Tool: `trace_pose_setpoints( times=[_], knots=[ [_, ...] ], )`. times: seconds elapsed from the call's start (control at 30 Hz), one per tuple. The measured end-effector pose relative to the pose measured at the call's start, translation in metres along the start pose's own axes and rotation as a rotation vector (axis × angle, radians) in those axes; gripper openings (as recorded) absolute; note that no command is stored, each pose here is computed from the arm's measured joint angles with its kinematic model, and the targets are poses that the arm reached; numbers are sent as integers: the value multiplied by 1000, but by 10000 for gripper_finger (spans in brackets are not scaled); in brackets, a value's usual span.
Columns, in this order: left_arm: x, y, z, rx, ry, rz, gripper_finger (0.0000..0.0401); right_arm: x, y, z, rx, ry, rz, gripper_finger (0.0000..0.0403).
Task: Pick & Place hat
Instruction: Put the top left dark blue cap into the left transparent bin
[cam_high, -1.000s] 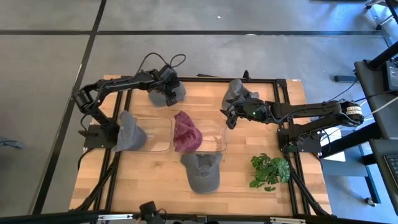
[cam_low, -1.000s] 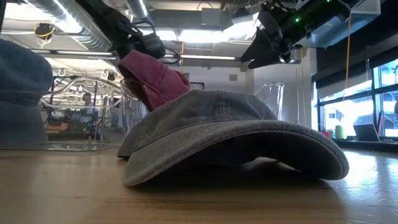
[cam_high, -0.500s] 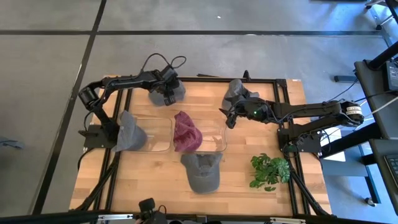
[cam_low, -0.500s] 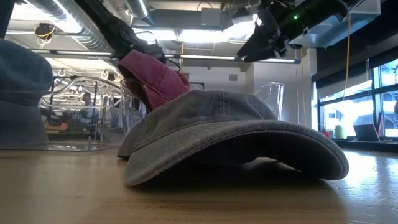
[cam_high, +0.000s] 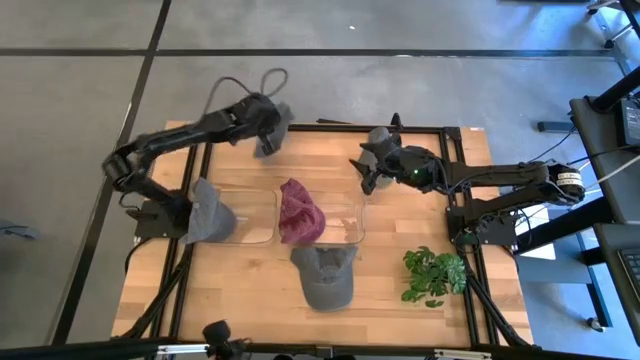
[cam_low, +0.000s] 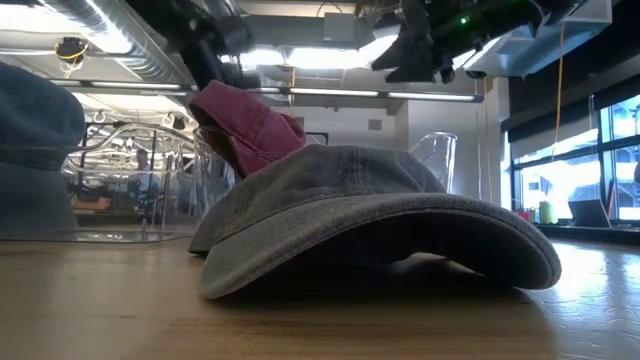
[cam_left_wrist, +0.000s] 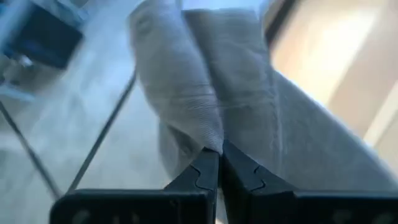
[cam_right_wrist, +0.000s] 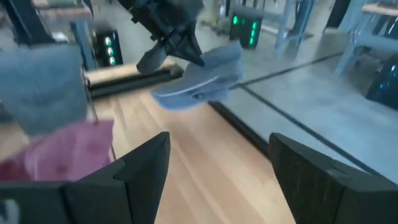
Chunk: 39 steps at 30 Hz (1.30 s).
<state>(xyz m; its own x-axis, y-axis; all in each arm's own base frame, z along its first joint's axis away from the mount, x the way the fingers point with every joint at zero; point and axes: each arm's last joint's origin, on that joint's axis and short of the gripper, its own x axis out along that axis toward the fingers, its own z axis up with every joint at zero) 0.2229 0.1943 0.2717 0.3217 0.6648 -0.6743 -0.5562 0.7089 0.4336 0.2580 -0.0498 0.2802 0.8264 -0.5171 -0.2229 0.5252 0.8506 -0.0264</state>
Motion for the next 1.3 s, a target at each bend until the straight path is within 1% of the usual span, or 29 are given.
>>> trace_pose_setpoints(
  times=[0.07, 0.13, 0.2, 0.27, 0.37, 0.47, 0.53, 0.63, 0.8, 0.87, 1.03, 1.2, 1.3],
  knots=[
    [-20, 7, 6, -79, -107, -11, 3, 1, -1, 2, 13, -24, -4, 273],
    [-37, 10, 12, -126, -220, -55, 3, 5, -2, 3, 25, -44, -12, 273],
    [-52, 7, 19, -133, -321, -105, 3, 13, -2, 1, 35, -62, -19, 273],
    [-62, 1, 25, -143, -393, -122, 3, 23, 1, -4, 42, -74, -23, 273],
    [-72, -10, 36, -152, -475, -71, 3, 42, 7, -12, 53, -118, -3, 273],
    [-78, -23, 48, -153, -553, -21, 3, 57, 14, -18, 80, -189, 69, 273],
    [-81, -31, 53, -150, -594, -24, 3, 63, 17, -20, 112, -238, 104, 273],
    [-85, -41, 59, -162, -656, -46, 3, 71, 20, -23, 148, -300, 118, 273],
    [-89, -52, 70, -195, -746, -17, 3, 82, 26, -32, 129, -393, 182, 273],
    [-89, -57, 73, -189, -769, -18, 3, 85, 30, -36, 117, -433, 189, 273],
    [-87, -66, 76, -178, -795, -34, 3, 89, 32, -41, 134, -514, 192, 273],
    [-90, -73, 83, -211, -874, -68, 3, 99, 37, -40, 62, -523, 174, 273],
    [-87, -79, 84, -204, -882, -86, 3, 106, 43, -38, 33, -535, 167, 273]
  ],
)
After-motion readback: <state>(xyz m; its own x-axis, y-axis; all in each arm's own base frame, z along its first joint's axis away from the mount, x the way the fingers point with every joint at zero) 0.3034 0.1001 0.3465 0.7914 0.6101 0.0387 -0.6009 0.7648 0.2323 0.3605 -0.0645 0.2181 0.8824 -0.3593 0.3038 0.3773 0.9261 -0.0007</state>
